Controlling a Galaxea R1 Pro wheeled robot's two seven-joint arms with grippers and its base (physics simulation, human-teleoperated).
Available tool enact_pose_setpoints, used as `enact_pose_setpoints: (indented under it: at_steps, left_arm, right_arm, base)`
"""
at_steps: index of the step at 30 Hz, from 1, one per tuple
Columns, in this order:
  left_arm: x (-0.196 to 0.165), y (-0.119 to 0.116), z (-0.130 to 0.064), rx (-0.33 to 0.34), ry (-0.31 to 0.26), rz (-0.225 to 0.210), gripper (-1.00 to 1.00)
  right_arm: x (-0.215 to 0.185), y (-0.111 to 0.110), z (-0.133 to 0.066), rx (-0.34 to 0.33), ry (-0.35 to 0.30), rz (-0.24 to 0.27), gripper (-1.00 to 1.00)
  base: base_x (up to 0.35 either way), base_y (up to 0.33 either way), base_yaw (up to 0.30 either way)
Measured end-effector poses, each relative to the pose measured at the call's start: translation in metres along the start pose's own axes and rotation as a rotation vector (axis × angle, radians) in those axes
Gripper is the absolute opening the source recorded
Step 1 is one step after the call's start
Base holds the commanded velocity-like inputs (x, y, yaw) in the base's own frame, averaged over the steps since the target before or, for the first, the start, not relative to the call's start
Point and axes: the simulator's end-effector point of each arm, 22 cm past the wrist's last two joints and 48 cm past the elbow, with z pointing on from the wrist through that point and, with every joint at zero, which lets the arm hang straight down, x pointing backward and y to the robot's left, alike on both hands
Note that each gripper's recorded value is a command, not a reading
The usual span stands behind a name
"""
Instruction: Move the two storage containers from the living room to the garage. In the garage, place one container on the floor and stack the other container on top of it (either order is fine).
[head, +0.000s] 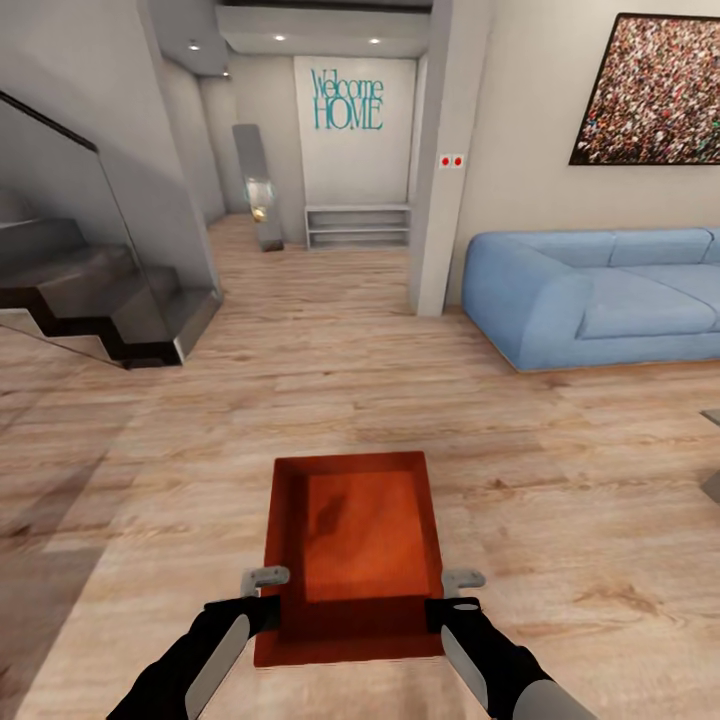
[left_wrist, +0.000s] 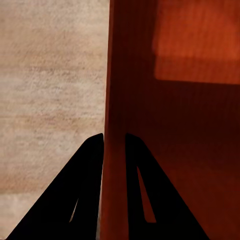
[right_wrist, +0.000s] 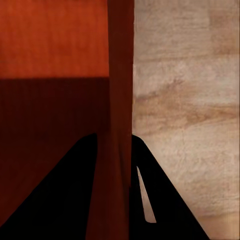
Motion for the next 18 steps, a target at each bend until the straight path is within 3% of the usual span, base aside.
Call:
enact_pose_setpoints:
  at_steps: [18]
  left_arm:
    - [0.0,-0.0002,0.0,0.0,0.0,0.0,-1.0]
  right_arm:
    - [0.0002,-0.0001,0.0,0.0,0.0,0.002,-1.0]
  base:
    - [0.251,0.23,0.0]
